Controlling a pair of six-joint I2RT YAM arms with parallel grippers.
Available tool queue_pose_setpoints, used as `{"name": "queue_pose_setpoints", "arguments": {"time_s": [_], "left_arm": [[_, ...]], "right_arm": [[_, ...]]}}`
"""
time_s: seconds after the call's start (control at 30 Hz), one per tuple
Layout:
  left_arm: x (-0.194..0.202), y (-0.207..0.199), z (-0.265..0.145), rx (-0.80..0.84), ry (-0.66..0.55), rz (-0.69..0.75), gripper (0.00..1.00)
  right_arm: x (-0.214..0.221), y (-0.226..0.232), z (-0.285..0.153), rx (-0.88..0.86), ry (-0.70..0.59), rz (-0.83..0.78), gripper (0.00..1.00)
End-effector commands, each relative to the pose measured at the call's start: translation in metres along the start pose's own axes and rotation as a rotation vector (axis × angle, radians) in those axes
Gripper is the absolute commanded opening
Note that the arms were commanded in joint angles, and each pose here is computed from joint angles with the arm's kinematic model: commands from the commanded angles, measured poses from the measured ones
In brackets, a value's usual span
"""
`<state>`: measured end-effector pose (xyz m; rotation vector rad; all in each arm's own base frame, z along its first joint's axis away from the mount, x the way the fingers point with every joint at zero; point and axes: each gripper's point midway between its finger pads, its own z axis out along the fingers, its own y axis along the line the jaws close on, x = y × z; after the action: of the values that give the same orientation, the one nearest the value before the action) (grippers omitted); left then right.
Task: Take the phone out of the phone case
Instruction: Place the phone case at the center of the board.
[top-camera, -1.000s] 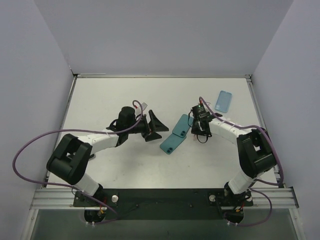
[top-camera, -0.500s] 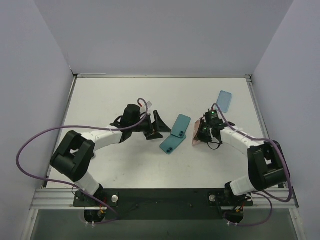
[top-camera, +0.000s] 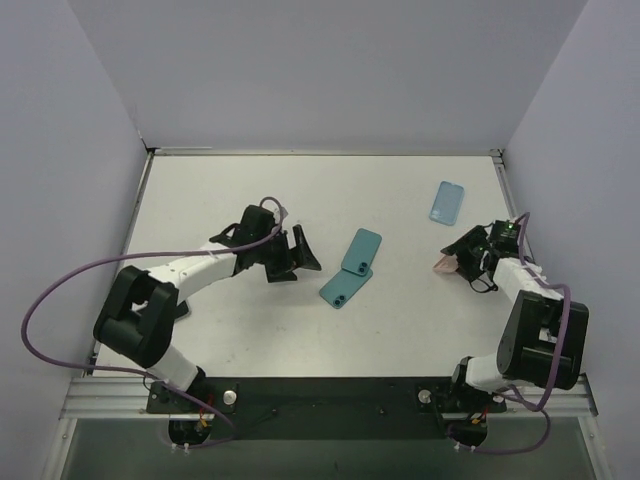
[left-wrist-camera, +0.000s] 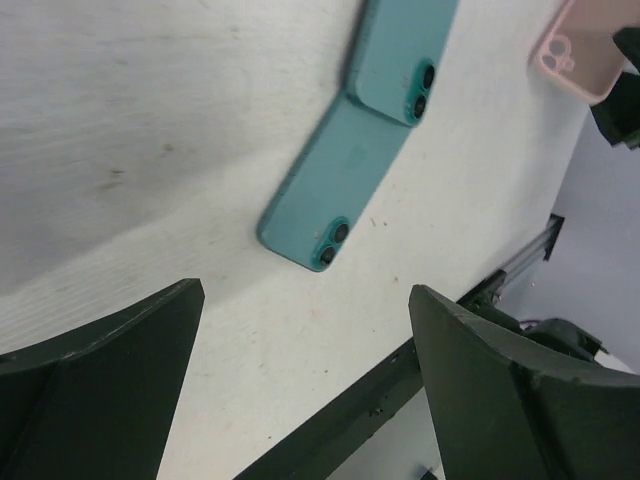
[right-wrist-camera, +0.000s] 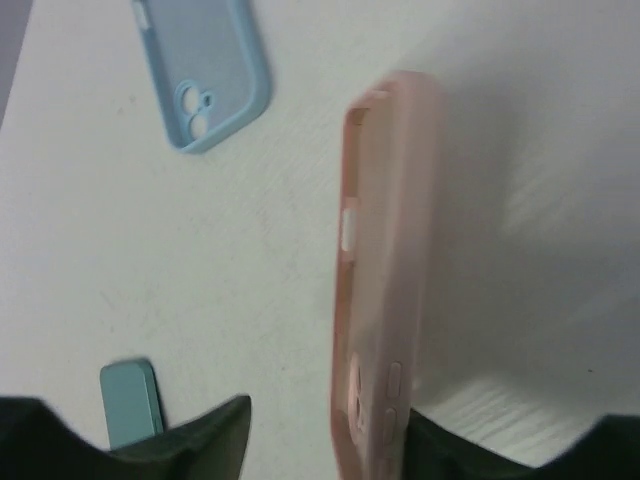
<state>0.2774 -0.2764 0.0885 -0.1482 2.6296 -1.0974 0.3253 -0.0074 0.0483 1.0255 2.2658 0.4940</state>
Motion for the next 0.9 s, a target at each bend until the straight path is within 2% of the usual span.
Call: {"name": "queue_pose_setpoints", "arguments": {"time_s": [0.0,0.03,0.07,0.1,0.13,0.17,0.23,0.27,0.33,0.47,0.53,0.7,0.87], "left_arm": [[-0.033,0.031,-0.048,-0.231,-0.126,0.003,0.96],[-0.041,0.040,-0.062,-0.273,-0.163,-0.016,0.96],[-0.034,0.056,-0.073,-0.344,-0.152,-0.049,0.96],[-0.036,0.067,-0.082,-0.396,-0.179,-0.067,0.97],[-0.045,0.080,-0.100,-0.467,-0.252,-0.090,0.97],[-0.034,0.096,-0.109,-0.532,-0.242,-0.121,0.97],[-0.036,0.115,-0.135,-0.618,-0.333,-0.188,0.97],[-0.023,0.129,-0.142,-0.667,-0.325,-0.227,0.97],[-0.016,0.139,-0.158,-0.697,-0.386,-0.321,0.97],[0.006,0.181,-0.184,-0.808,-0.416,-0.519,0.97],[0.012,0.199,-0.191,-0.855,-0.412,-0.569,0.97],[0.023,0.238,-0.209,-0.933,-0.392,-0.806,0.97],[0.021,0.266,-0.225,-1.025,-0.458,-0.932,0.97]], "right_arm": [[-0.021,-0.017,-0.004,0.110,-0.015,0.055,0.60],[-0.021,-0.021,-0.007,0.134,-0.019,0.044,0.79],[-0.017,-0.027,-0.011,0.165,-0.011,0.044,0.84],[-0.020,-0.028,-0.017,0.179,-0.032,0.028,1.00],[-0.022,-0.034,-0.021,0.216,-0.052,0.023,1.00],[-0.020,-0.038,-0.026,0.240,-0.051,0.020,1.00],[-0.025,-0.038,-0.037,0.256,-0.090,-0.008,1.00],[-0.024,-0.037,-0.040,0.259,-0.092,-0.021,1.00],[-0.024,-0.027,-0.048,0.236,-0.110,-0.057,1.00],[-0.016,-0.001,-0.055,0.168,-0.105,-0.123,1.00],[-0.013,0.011,-0.056,0.138,-0.096,-0.147,1.00],[0.003,0.036,-0.052,0.051,-0.022,-0.181,1.00],[0.011,0.042,-0.051,0.028,0.011,-0.202,1.00]]}}
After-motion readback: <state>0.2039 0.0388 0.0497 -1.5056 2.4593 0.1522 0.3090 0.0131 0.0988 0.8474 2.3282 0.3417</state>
